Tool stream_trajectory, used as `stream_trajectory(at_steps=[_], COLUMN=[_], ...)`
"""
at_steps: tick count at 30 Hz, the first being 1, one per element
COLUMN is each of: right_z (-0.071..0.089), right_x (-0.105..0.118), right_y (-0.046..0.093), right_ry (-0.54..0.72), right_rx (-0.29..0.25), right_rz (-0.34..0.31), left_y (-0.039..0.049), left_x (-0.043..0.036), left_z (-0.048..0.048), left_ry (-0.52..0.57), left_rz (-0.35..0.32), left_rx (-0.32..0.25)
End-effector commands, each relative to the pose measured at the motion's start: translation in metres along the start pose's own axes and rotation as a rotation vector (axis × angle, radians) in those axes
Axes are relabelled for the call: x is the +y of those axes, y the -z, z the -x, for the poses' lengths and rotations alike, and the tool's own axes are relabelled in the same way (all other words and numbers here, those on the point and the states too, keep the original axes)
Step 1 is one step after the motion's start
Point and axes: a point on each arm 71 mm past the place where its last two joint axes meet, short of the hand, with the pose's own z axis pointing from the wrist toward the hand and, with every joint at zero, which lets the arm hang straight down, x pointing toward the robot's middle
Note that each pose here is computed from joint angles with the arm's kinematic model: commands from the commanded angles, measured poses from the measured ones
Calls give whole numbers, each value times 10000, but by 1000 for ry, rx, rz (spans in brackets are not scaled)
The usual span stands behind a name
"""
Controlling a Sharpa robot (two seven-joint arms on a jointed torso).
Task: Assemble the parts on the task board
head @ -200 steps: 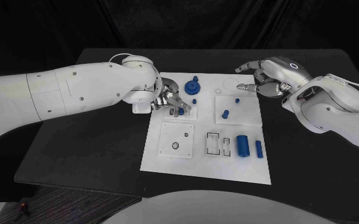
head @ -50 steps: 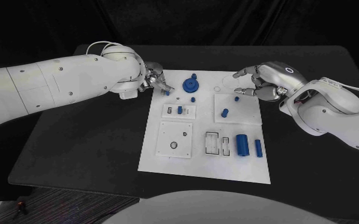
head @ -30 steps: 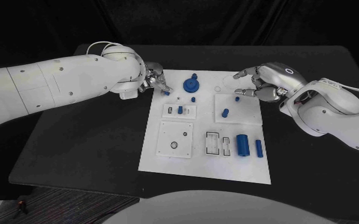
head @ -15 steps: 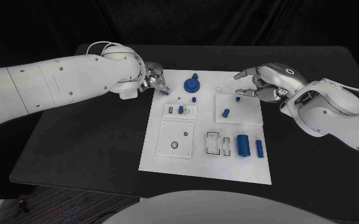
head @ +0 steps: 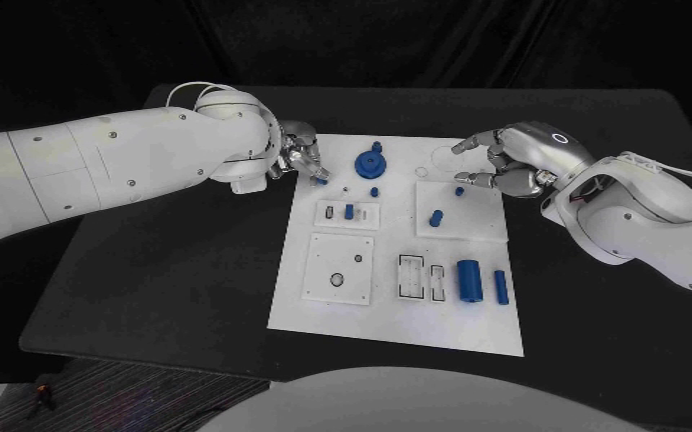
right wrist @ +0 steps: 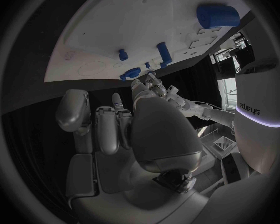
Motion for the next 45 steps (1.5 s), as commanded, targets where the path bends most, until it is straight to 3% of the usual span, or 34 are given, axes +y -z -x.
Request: stream_trajectory(at_steps=[1, 19, 45], right_z=[-8, 0, -3], right_x=[-11, -26, -22], right_y=[10, 29, 20], right_ry=[0, 1, 1], right_rx=[5, 5, 3], right_rz=[-18, -25, -21], left_y=[14, 201, 271], left_x=[-27, -33, -73], left_z=[-32, -211, -282], left_ry=[63, 62, 52], left_rz=[-29, 5, -4], left_rx=[17, 105, 114])
